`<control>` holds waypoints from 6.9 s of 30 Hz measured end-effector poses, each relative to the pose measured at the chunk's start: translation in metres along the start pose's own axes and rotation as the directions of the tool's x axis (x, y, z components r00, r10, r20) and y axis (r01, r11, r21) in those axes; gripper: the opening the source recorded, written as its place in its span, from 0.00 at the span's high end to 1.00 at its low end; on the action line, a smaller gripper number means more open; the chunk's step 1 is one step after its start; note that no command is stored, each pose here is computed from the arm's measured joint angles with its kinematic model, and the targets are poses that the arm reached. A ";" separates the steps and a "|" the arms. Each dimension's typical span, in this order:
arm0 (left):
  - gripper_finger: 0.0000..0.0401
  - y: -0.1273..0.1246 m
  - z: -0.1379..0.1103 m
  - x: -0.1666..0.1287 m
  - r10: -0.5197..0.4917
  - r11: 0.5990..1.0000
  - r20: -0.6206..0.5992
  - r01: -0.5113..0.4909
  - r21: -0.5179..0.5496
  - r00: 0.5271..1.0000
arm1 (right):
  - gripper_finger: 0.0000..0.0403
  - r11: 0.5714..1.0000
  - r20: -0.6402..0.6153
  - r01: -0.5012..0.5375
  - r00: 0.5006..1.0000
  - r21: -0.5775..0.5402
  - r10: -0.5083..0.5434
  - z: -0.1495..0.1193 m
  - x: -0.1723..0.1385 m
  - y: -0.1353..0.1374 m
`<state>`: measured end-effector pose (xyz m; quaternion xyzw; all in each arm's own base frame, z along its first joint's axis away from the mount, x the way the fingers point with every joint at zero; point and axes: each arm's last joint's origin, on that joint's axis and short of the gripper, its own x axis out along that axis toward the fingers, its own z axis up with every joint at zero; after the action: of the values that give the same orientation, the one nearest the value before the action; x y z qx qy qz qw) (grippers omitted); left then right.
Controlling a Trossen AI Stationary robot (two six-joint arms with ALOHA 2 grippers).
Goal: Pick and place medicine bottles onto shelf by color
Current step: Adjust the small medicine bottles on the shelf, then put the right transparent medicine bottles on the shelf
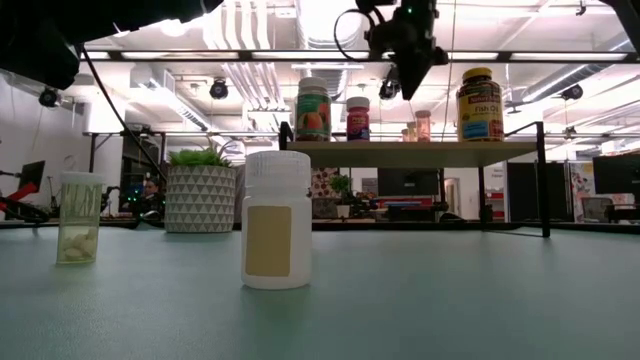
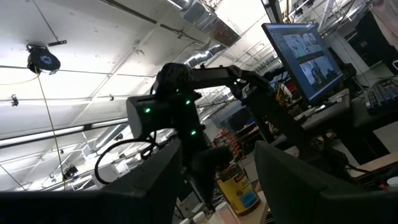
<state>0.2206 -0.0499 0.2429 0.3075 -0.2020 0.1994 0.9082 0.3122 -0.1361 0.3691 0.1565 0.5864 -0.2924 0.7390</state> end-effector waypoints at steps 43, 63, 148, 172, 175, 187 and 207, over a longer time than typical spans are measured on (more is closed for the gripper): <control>0.54 0.000 0.000 0.000 -0.001 1.000 0.000 0.001 -0.001 1.000 | 0.98 0.974 -0.029 0.220 0.975 -0.049 -0.222 -0.011 0.024 0.016; 0.54 -0.001 -0.001 -0.001 -0.009 1.000 -0.006 0.008 -0.023 1.000 | 0.98 0.858 0.463 -0.047 0.826 -0.511 0.321 -0.122 -0.006 0.133; 0.54 -0.050 0.000 0.005 -0.430 0.839 -0.242 0.287 -0.461 0.870 | 0.53 0.693 0.429 -0.201 0.658 -0.693 0.619 -0.190 0.115 0.215; 0.54 -0.047 0.005 0.009 -0.413 0.875 -0.217 0.318 -0.365 0.885 | 0.43 0.531 0.239 -0.376 0.597 -0.759 0.766 -0.176 0.145 0.301; 0.54 -0.047 0.005 0.009 -0.414 0.875 -0.218 0.319 -0.365 0.884 | 0.43 0.531 0.244 -0.376 0.591 -0.759 0.768 -0.174 0.146 0.302; 0.54 -0.047 0.005 0.009 -0.413 0.875 -0.217 0.319 -0.365 0.884 | 0.58 0.538 0.241 -0.379 0.602 -0.753 0.761 -0.178 0.164 0.309; 0.54 -0.007 0.036 0.012 -0.297 0.951 -0.093 0.287 -0.111 0.950 | 0.65 0.748 0.421 -0.274 0.686 -0.605 0.593 -0.167 0.062 0.243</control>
<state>0.2254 -0.0754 0.2718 0.2786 -0.1140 0.0691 0.9511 0.3411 0.1339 0.2383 0.0019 0.3241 0.0256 0.9457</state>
